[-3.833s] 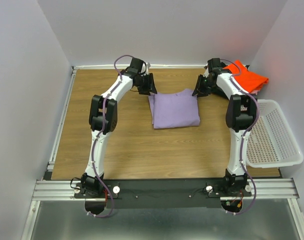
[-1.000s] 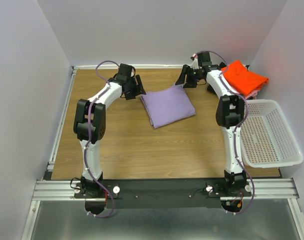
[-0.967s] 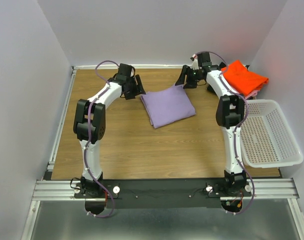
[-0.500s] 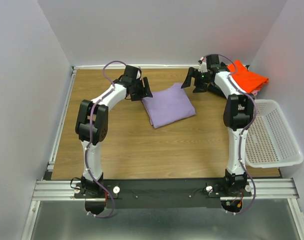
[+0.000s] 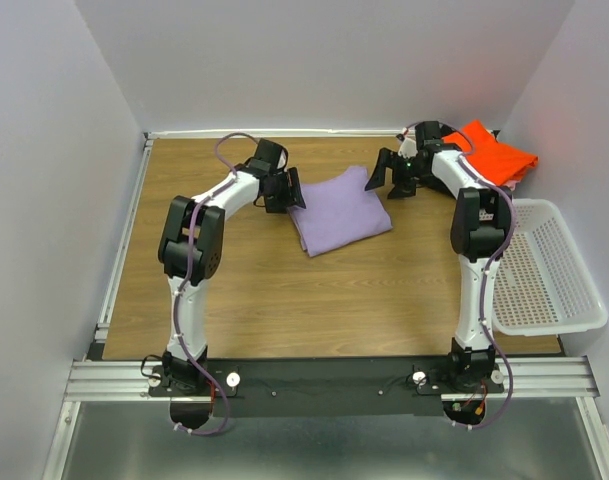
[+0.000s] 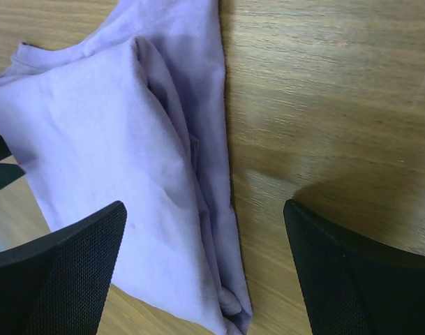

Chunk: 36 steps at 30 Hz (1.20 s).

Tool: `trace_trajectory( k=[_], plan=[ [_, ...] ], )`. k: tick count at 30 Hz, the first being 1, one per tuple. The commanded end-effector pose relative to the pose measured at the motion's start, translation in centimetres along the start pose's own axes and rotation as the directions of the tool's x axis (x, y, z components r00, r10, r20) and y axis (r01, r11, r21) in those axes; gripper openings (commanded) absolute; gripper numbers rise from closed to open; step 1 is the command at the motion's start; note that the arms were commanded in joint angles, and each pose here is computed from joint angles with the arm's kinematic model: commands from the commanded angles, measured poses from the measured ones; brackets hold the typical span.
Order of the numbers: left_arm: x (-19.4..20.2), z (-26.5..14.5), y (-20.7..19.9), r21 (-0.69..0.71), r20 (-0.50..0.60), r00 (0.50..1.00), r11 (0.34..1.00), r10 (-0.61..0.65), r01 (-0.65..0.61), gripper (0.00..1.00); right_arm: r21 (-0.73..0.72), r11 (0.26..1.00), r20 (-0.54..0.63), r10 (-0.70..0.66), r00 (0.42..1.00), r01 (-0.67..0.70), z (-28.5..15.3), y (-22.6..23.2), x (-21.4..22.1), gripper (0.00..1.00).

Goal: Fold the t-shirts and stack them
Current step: Neatly place the folded tshirt to the corner

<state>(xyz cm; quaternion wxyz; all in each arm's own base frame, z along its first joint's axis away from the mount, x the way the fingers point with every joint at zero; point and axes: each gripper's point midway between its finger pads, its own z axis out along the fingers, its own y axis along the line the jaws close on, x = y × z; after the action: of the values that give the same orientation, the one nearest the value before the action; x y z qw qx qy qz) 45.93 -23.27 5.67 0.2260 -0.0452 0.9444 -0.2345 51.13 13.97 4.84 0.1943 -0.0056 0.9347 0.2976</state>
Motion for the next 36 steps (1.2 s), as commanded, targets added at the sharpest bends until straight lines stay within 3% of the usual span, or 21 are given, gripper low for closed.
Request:
trace_trajectory(
  k=[1,12,23,30,32,33,36],
  plan=[
    [1.8,1.5,0.7,-0.02,-0.052,0.998,1.0,0.022,-0.023,0.68,-0.071,0.997,0.01,-0.035,0.999,0.035,0.3,0.8,-0.2,1.0],
    [3.7,4.1,0.2,0.027,-0.126,0.991,0.999,0.05,-0.047,0.46,-0.167,0.986,-0.088,0.001,0.996,-0.016,2.9,1.2,3.6,0.94],
    [4.5,5.0,-0.9,0.066,-0.156,0.985,0.996,0.07,-0.061,0.45,-0.166,0.986,-0.167,-0.007,0.986,-0.021,6.4,1.8,6.4,0.8],
    [4.7,5.5,-1.8,0.101,-0.161,0.983,0.993,0.084,-0.068,0.46,-0.131,0.991,-0.173,-0.015,0.985,-0.008,6.6,1.7,7.0,0.53],
    [4.6,5.4,-2.2,0.114,-0.155,0.984,0.991,0.086,-0.069,0.49,-0.124,0.992,-0.167,-0.01,0.986,-0.011,6.4,1.7,6.8,0.39],
    [4.3,5.4,-2.5,0.123,-0.148,0.985,0.99,0.088,-0.07,0.51,-0.118,0.993,-0.156,-0.013,0.988,-0.006,6.3,1.8,6.3,0.25],
    [3.4,5.0,-3.1,0.132,-0.131,0.987,0.988,0.092,-0.075,0.6,-0.102,0.995,-0.124,-0.018,0.992,0.005,5.7,2.3,5.1,0.04]
  ],
)
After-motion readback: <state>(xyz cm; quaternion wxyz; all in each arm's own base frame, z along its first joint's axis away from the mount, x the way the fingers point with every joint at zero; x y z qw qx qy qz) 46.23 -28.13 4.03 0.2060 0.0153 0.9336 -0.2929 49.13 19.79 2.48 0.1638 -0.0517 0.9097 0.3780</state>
